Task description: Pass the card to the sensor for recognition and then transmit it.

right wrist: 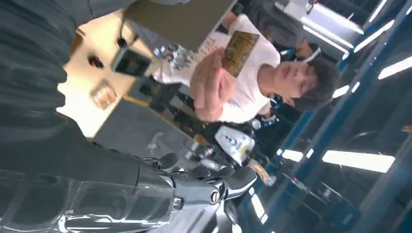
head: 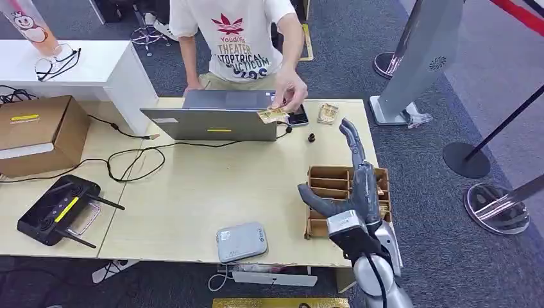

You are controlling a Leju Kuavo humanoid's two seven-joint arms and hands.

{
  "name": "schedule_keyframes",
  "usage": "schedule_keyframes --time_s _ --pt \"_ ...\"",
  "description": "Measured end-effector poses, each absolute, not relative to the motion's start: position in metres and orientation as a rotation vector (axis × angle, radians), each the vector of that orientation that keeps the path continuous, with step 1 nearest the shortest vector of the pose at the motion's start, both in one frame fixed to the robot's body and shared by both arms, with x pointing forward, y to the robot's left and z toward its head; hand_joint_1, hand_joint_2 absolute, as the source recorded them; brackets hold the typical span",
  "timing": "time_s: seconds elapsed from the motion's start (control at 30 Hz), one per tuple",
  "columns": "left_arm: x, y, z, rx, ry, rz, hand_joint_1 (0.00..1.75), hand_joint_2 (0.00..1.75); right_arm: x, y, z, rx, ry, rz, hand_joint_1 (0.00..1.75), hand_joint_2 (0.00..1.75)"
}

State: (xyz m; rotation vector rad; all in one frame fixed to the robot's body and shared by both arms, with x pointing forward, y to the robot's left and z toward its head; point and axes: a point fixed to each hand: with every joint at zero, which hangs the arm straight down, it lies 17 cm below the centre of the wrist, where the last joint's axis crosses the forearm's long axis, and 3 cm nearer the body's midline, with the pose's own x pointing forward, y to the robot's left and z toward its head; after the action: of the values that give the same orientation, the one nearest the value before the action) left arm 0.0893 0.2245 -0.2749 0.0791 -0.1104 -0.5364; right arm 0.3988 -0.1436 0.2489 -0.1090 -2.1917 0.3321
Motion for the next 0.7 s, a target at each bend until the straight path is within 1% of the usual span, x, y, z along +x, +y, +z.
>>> schedule_keyframes --time_s 0.1,0.13,0.47,0.6,0.7 --pt "0.097 0.225 -0.274 0.085 -0.119 -0.525 0.00 0.00 0.403 -0.140 0.287 -0.330 -2.335 0.385 0.00 1.75" --pt "0.098 0.225 -0.274 0.091 -0.120 -0.522 0.00 0.00 0.404 -0.139 0.291 -0.358 -2.350 0.395 0.00 1.75" --pt "0.098 0.219 -0.273 0.089 -0.114 -0.526 0.00 0.00 0.417 -0.122 0.301 -0.526 -2.413 0.531 0.00 1.75" --pt "0.099 0.222 -0.273 0.080 -0.115 -0.528 0.00 0.00 0.428 -0.114 0.302 -0.633 -2.423 0.606 0.00 1.75" --pt "0.099 0.224 -0.273 0.083 -0.115 -0.528 0.00 0.00 0.436 -0.111 0.298 -0.665 -2.417 0.642 0.00 1.75"
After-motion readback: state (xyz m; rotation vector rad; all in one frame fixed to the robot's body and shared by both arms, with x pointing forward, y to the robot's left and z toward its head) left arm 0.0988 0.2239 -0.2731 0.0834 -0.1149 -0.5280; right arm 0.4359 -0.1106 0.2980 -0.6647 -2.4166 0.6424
